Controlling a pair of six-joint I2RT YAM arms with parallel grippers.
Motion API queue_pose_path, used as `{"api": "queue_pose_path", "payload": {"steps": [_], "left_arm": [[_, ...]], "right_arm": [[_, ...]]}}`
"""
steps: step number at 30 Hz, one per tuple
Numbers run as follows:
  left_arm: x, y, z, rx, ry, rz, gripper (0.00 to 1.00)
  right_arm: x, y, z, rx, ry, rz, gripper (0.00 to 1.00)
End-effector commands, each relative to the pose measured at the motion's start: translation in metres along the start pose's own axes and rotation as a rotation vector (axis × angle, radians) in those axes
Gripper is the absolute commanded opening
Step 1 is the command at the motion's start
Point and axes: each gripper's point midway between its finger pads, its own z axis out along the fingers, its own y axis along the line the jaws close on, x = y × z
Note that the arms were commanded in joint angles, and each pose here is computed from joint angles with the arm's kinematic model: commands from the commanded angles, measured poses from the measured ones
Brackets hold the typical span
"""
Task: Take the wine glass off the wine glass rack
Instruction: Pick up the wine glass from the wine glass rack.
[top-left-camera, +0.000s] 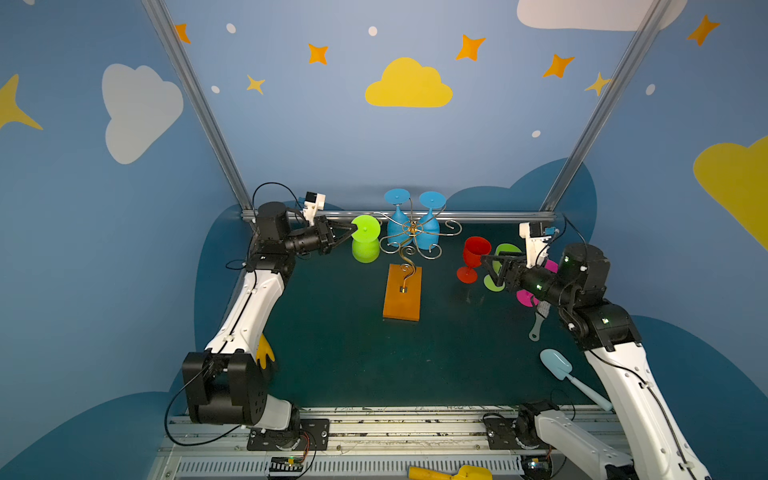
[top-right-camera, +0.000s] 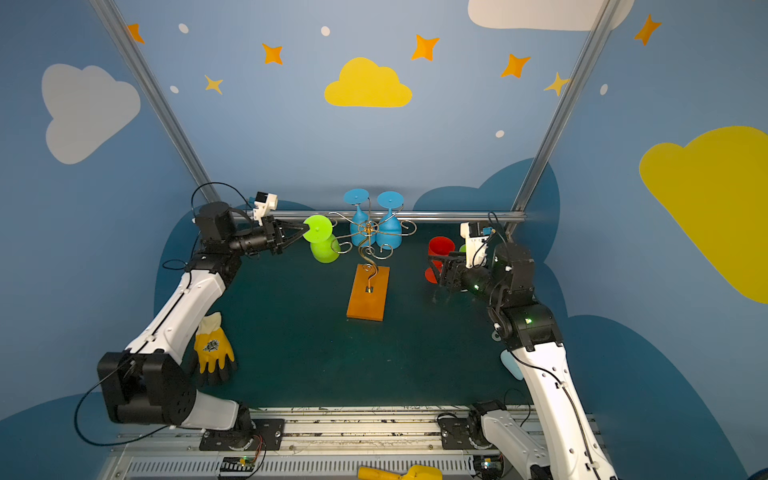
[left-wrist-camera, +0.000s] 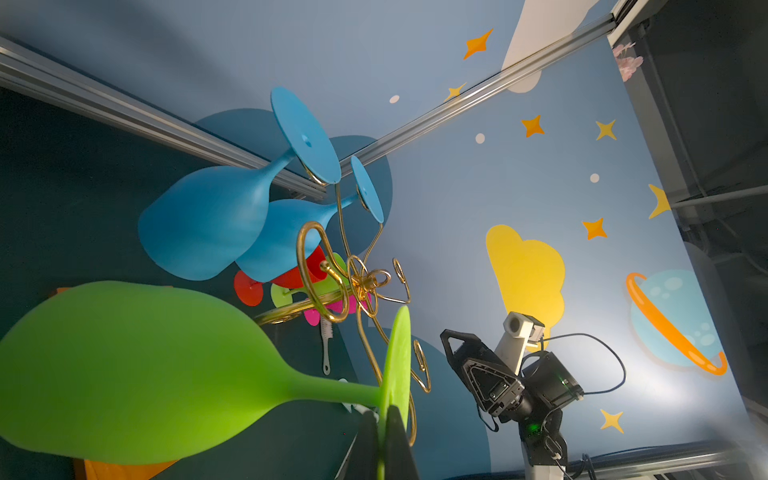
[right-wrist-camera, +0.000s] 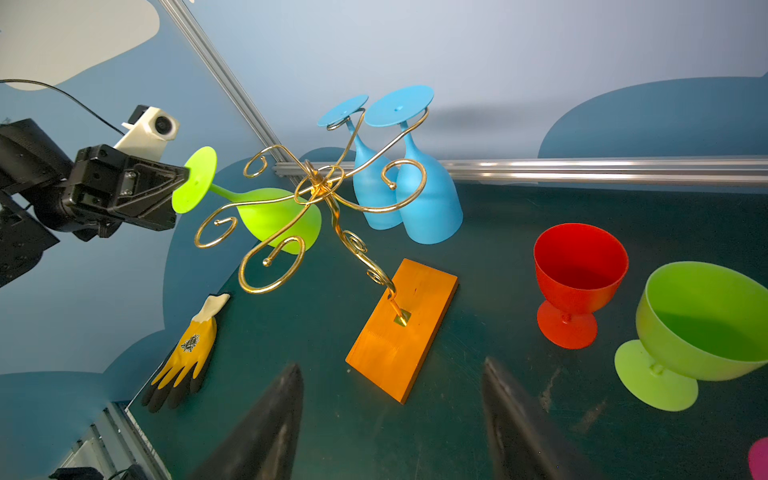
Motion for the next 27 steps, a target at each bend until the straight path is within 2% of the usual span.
{"api": "queue_pose_path", "payload": {"steps": [1, 6, 12, 20, 27], "left_arm": [[-0.002, -0.013, -0.022, 0.006, -0.037, 0.041, 0.03], [-0.018, -0.022, -0.061, -0.007, -0.142, 0.052, 0.03], [-0.033, -0.064, -0.089, 0.029, -0.219, 0.128, 0.03], [-0.041, -0.125, -0.097, 0.106, -0.255, 0.211, 0.03], [-0.027, -0.168, -0.079, 0.184, -0.19, 0.263, 0.03]], "right_arm": [[-0.005, 0.002, 0.0, -0.003, -0.008, -0.014, 0.67], [-0.007, 0.004, 0.003, -0.013, -0.003, -0.026, 0.67], [-0.021, 0.017, 0.006, -0.064, -0.019, -0.068, 0.67], [-0.041, 0.057, 0.014, -0.171, -0.065, -0.204, 0.69], [-0.052, 0.097, 0.021, -0.265, -0.099, -0.348, 0.71]]}}
